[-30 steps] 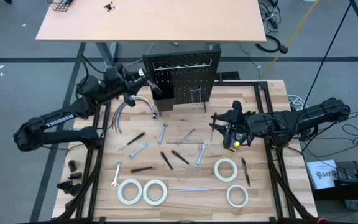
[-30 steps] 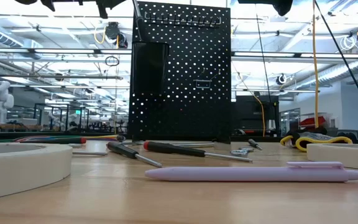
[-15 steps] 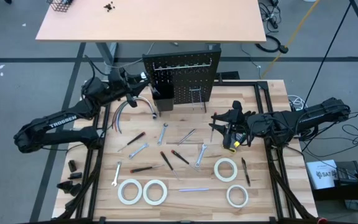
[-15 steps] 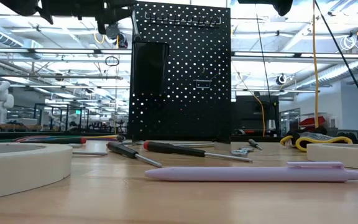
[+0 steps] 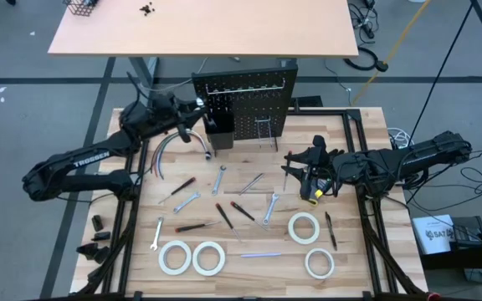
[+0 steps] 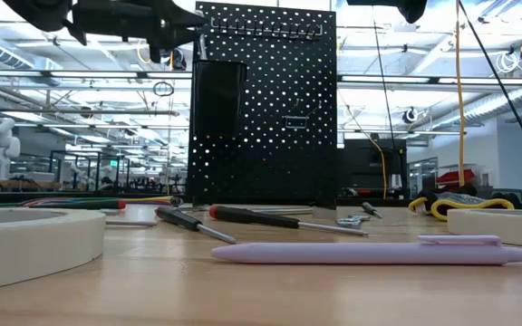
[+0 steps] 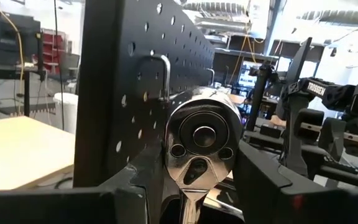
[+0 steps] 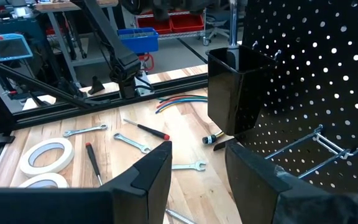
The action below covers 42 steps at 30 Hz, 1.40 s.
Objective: Hang tools onto peg board
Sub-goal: Put the ratchet wrench into the peg board, then put the violet pen into the peg board
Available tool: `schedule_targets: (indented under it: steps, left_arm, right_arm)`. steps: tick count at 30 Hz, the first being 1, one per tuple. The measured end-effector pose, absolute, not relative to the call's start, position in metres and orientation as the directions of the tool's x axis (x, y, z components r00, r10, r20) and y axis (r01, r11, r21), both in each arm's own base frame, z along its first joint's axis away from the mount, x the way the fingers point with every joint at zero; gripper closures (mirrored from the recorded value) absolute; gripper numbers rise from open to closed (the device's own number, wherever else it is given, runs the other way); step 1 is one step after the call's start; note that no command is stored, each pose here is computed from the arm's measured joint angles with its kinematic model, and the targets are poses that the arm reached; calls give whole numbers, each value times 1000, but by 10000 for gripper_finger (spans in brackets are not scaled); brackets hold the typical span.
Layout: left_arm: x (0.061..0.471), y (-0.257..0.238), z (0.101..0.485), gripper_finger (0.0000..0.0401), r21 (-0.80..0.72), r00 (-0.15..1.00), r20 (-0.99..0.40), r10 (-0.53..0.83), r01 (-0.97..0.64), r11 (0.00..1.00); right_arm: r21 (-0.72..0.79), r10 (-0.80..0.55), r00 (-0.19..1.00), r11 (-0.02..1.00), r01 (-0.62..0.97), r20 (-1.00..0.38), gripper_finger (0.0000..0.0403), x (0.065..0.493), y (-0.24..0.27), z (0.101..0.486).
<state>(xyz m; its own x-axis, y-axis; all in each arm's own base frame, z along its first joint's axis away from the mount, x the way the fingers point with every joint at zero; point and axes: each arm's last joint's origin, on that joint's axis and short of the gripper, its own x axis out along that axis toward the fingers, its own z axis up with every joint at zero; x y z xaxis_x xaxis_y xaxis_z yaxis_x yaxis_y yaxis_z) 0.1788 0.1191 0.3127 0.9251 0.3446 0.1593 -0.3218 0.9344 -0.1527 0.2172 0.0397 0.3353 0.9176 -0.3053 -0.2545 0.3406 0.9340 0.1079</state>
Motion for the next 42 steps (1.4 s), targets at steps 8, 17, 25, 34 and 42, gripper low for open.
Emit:
schedule_targets:
  steps: [8, 17, 25, 34, 42]
  left_arm:
    - [182, 120, 309, 256, -161, 940, 133, 316, -294, 942]
    - [182, 120, 304, 256, -178, 944, 84, 319, -301, 937]
    - [181, 122, 300, 224, -227, 918, 40, 395, -377, 898]
    - [181, 122, 298, 160, -225, 913, 13, 407, -394, 891]
    - [166, 111, 315, 147, -95, 910, 98, 404, -395, 914]
  right_arm:
    - [112, -305, 918, 933, 341, -254, 259, 217, 40, 335]
    - [128, -305, 918, 930, 344, -255, 259, 217, 40, 335]
    - [129, -304, 918, 930, 344, -254, 259, 217, 40, 335]
    - [137, -303, 918, 929, 345, -254, 259, 217, 40, 336]
    - [139, -303, 919, 929, 344, -251, 259, 217, 40, 336]
